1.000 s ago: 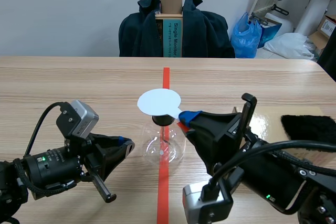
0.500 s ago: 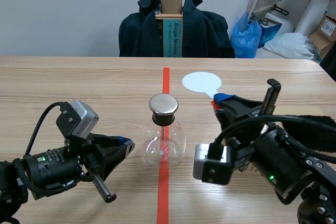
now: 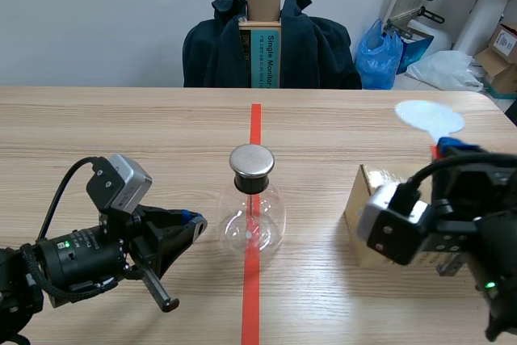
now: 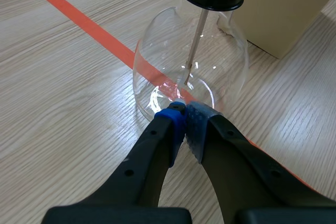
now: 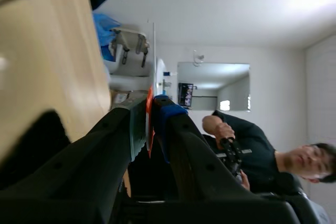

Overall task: Do the electroscope experiment.
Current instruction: 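Move the plate toward and away from the electroscope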

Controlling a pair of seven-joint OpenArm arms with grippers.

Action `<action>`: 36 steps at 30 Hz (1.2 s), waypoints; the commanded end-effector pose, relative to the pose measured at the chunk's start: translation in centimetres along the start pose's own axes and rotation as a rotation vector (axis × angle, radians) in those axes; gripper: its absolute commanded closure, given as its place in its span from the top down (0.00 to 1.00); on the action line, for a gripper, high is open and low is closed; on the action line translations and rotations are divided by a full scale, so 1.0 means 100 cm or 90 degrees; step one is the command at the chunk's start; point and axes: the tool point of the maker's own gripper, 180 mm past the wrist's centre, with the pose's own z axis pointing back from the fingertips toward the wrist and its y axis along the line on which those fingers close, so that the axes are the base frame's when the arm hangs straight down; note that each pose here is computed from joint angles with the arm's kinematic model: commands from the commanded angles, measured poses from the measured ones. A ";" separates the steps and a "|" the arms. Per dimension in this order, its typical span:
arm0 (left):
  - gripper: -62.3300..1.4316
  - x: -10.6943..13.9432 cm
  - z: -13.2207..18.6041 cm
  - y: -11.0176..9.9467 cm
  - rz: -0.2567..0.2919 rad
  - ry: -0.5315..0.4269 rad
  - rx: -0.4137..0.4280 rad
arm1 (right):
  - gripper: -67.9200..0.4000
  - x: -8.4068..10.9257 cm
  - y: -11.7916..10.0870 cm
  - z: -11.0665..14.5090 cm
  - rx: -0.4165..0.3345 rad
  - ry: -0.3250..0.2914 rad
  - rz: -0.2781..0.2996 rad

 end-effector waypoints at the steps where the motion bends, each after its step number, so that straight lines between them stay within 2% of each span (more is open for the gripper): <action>1: 0.06 0.012 -0.003 -0.001 -0.002 -0.026 -0.001 | 0.02 -0.007 -0.028 0.002 -0.049 0.010 -0.001; 11: 0.06 0.012 -0.003 -0.001 -0.002 -0.026 -0.001 | 0.02 -0.041 -0.126 0.023 -0.204 0.052 -0.020; 16: 0.06 0.012 -0.003 -0.001 -0.002 -0.026 -0.001 | 0.02 -0.058 -0.158 0.028 -0.256 0.066 -0.034; 19: 0.06 0.012 -0.003 -0.001 -0.002 -0.026 -0.001 | 0.02 -0.066 -0.167 0.030 -0.272 0.067 -0.033; 26: 0.06 0.012 -0.003 -0.001 -0.002 -0.025 -0.002 | 0.02 -0.096 -0.184 0.038 -0.309 0.100 -0.074; 29: 0.06 0.011 -0.002 -0.001 -0.001 -0.024 -0.002 | 0.02 -0.107 -0.189 0.041 -0.316 0.118 -0.079; 32: 0.06 0.010 -0.002 -0.001 0.000 -0.023 -0.002 | 0.02 -0.118 -0.188 0.044 -0.315 0.137 -0.073; 36: 0.06 0.008 0.005 0.000 -0.009 -0.013 -0.006 | 0.02 -0.135 -0.176 0.046 -0.295 0.169 -0.067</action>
